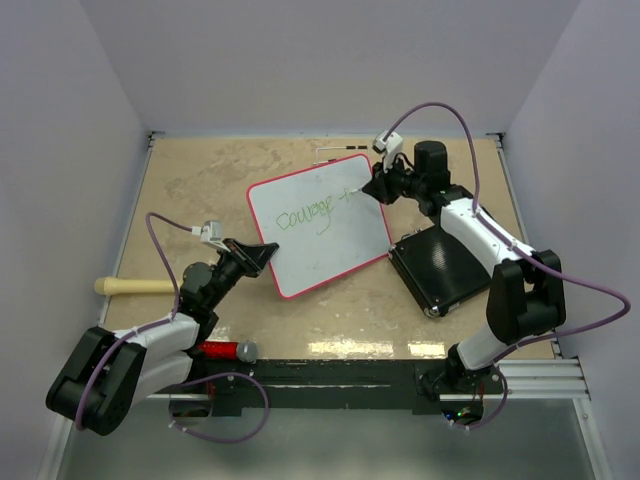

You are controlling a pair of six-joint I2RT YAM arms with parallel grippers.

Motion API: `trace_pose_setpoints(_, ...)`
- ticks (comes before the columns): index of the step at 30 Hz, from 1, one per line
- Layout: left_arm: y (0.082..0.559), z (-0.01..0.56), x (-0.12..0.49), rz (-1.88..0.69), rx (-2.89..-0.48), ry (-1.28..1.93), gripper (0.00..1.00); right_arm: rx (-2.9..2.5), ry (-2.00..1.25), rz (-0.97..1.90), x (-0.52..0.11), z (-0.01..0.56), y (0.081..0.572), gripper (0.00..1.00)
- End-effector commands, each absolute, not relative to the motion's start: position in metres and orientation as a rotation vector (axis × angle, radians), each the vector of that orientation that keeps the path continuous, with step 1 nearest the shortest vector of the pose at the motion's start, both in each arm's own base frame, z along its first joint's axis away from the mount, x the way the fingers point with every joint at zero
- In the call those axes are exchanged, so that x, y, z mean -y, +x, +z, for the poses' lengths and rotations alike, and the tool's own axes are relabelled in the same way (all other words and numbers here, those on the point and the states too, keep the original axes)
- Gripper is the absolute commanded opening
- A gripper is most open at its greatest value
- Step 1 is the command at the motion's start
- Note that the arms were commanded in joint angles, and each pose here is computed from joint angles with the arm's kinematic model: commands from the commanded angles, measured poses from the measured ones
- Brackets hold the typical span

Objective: Write a sentence on the whiteboard

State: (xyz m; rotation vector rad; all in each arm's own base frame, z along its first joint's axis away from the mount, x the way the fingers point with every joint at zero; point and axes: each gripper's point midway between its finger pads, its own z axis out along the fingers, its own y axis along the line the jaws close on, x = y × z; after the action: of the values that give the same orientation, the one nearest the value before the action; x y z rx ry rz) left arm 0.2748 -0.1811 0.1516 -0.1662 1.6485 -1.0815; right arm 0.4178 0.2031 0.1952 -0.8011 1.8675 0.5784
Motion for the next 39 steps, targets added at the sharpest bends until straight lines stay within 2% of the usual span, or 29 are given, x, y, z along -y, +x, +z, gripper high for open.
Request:
trace_pose_setpoints(1,0.264,0.126,0.187,-1.01,-1.727,0.007,0.0,-1.821,-0.748,0.513,-0.194,0.218,0.435,0.0)
trace_pose_setpoints(15,0.264,0.124,0.187,-1.012,-1.729,0.009,0.0,-1.837,-0.866,0.614,-0.203,0.202,0.406,0.0)
trace_pose_setpoints(25,0.263,0.124,0.187,-1.013,-1.731,0.01,0.0,-1.819,-0.842,0.67,-0.213,0.214,0.417,0.0)
trace_pose_setpoints(31,0.263,0.123,0.187,-1.012,-1.734,0.008,0.0,-1.827,-0.78,0.587,-0.203,0.217,0.43,0.0)
trace_pose_setpoints(39,0.263,0.122,0.187,-1.01,-1.737,0.006,0.0,-1.786,-0.794,0.596,-0.192,0.23,0.419,0.0)
